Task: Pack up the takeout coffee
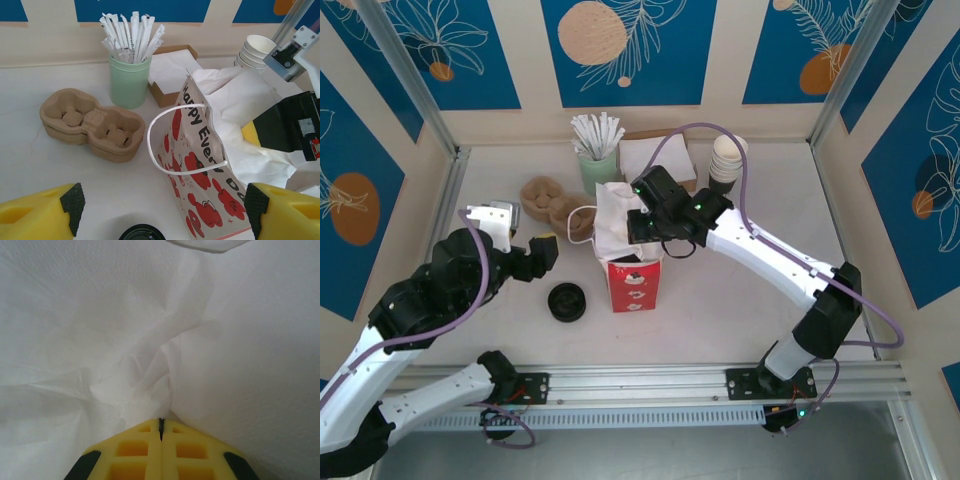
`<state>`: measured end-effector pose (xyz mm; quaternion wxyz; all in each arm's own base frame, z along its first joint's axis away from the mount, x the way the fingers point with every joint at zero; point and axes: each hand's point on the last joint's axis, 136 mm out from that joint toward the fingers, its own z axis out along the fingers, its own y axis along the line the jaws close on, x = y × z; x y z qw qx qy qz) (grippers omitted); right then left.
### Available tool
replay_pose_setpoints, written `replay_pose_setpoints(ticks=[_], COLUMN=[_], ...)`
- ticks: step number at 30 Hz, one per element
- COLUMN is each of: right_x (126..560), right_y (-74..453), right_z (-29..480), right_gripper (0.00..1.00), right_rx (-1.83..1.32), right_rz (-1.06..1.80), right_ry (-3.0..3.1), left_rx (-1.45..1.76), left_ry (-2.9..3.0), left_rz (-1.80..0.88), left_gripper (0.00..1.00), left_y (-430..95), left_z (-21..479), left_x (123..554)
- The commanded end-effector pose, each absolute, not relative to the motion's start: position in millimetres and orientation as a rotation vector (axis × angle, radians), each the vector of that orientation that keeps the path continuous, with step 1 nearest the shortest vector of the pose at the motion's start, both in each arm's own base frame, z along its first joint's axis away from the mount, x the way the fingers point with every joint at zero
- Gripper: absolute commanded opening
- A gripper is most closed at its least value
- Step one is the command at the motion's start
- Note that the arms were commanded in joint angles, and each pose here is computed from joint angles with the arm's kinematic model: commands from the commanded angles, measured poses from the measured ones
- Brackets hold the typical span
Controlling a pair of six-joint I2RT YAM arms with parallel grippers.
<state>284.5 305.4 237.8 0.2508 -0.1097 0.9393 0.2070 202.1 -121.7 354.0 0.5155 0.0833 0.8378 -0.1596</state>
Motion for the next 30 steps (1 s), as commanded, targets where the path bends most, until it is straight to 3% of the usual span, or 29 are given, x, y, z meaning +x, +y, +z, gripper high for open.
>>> replay_pose_setpoints(ticks=[1,3,7,16,30], right_x=[287,286,287,281,317], right_y=[304,305,308,343,349], right_z=[265,275,291,300,220], right_gripper=[0.16,0.26,0.32,0.31,0.25], right_rx=[-0.326,-0.340,-0.362,-0.464,-0.423], right_rz=[0.554,0.570,0.595,0.786,0.577], right_ry=[2.486,2.465,2.423,2.371,2.535], left_rx=[0.180,0.180,0.182,0.192,0.190], left_ry=[1.998,1.997,1.998,1.994,2.002], left_rz=[-0.395,-0.394,-0.395,-0.394,-0.379], left_gripper=[0.85,0.85,0.85,0.85,0.85], left_y=[-121,-121,-122,-124,-122], left_z=[358,358,358,361,357], left_x=[202,202,203,204,204])
